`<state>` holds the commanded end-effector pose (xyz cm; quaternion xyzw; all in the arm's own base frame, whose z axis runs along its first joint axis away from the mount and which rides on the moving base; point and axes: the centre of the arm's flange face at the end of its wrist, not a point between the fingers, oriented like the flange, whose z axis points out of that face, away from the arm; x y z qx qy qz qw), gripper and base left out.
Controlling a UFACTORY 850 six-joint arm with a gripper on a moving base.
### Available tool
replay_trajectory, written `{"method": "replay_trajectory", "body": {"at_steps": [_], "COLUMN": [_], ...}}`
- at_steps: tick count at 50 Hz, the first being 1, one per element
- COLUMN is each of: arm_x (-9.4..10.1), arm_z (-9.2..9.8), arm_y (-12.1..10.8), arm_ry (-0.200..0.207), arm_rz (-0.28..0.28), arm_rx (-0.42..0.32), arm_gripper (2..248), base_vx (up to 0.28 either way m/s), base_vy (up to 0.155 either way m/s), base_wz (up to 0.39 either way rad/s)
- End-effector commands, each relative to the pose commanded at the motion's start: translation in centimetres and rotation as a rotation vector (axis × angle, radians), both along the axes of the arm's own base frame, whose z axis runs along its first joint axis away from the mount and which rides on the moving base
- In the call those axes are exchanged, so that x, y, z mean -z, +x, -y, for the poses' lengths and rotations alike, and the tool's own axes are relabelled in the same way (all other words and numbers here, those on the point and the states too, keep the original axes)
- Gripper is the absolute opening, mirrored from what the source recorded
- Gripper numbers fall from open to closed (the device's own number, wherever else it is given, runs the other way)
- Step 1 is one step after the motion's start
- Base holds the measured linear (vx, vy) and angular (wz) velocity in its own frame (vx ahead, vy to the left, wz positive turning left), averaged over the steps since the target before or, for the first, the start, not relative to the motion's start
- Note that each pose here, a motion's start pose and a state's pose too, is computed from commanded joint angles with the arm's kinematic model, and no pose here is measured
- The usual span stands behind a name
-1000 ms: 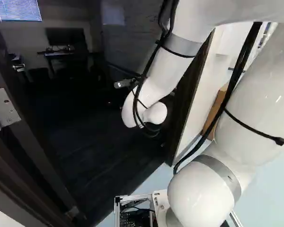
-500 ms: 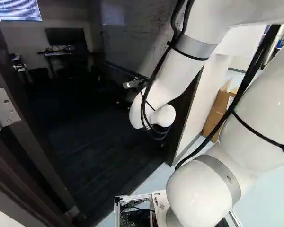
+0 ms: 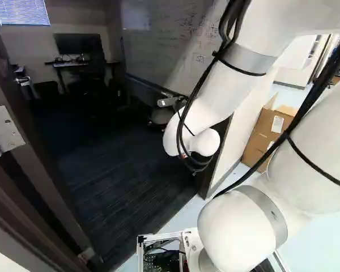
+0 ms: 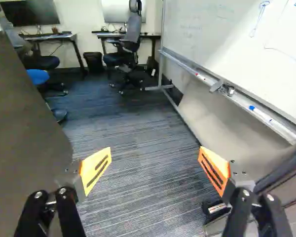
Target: Open the door and move inside
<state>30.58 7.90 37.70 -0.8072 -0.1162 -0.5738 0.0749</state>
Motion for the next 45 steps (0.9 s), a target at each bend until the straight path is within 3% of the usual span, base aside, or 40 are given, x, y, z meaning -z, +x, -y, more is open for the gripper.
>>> {"method": "replay_trajectory", "body": {"at_steps": [33, 39, 45], "arm_x": [0.01, 0.01, 0.01], "arm_z": [0.29, 0.29, 0.29], "arm_y": [-0.03, -0.03, -0.03], "arm_ry": [0.0, 0.0, 0.0], "arm_rz": [0.0, 0.0, 0.0], "arm_rx": [0.009, 0.009, 0.009], "arm_gripper": [247, 247, 247], "base_vx": [0.0, 0.096, 0.134], "base_vy": [0.005, 0.13, -0.018], "base_wz": [0.005, 0.012, -0.014]}}
